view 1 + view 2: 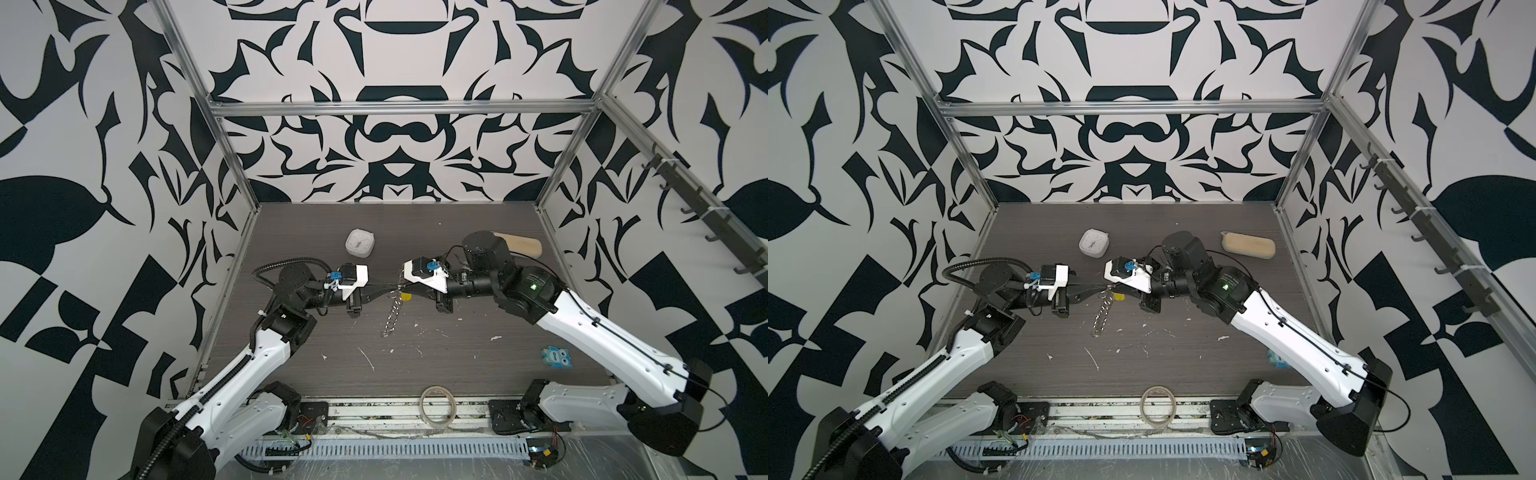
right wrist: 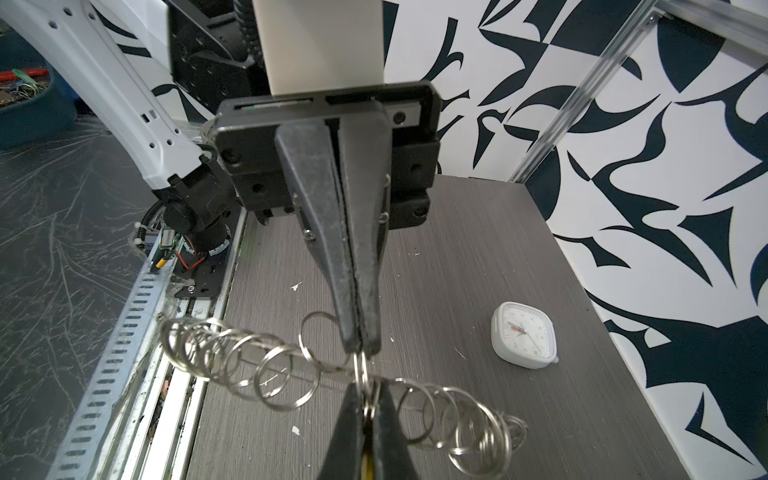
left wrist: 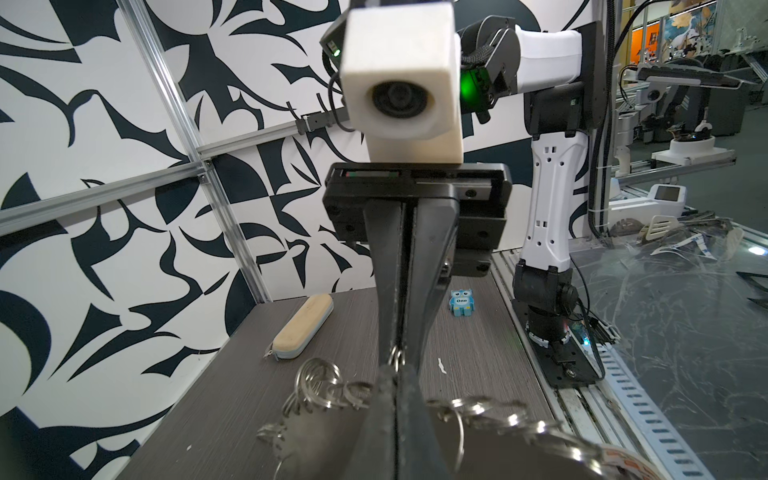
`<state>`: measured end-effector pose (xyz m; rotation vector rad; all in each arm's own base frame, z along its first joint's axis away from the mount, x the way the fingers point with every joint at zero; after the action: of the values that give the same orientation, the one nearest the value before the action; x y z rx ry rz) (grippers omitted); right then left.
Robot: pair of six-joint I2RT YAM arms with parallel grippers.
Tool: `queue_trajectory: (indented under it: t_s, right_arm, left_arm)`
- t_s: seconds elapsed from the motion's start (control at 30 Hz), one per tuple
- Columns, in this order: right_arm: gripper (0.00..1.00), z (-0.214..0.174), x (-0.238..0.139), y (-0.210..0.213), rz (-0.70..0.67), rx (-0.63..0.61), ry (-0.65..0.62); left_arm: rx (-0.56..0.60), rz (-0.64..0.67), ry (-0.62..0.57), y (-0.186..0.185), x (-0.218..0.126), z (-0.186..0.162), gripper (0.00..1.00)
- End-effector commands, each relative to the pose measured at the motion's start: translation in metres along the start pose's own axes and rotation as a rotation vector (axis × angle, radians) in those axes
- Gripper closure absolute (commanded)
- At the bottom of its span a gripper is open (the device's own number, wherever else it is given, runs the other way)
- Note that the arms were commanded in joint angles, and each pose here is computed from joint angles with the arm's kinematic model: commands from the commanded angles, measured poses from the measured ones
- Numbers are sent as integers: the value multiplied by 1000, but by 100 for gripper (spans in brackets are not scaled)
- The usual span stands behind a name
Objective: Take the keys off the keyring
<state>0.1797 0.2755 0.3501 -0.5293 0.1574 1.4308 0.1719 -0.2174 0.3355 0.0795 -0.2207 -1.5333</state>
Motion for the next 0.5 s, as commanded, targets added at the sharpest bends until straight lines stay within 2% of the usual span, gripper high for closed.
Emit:
queue_trajectory:
  t_s: [0.0,0.03,0.1,0.23,0.47]
  right_arm:
    - [100,14,-11,-6,-33,-64,0]
    - [100,12,-12,-6,-36,-74,25]
    - [100,7,-15,-7,-34,-91,84]
    - [100,3,-18,-9,-21,-100,181]
    - [100,0,-16,-16,-35,-93,237]
  left_arm:
    - [25,-9,-3,-2,-2,13,78]
    - [25,-9,17,-3,-2,12,68]
    - [28,-8,84,-5,-5,11,61]
    - [25,-6,177,-6,-10,15,59]
    - [-29,-17,136,4,-3,11,60]
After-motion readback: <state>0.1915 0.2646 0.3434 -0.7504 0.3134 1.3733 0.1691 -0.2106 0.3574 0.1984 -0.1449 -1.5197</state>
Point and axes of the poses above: each gripper's point midway between its finger pads, its own x axis out along the fingers, its own y axis along the line the jaws close on, z = x × y, the point moved 5 cm from there along -x, back along the fingers, and after that the axes turned 3 degrees about -x, right-handed, at the moved point
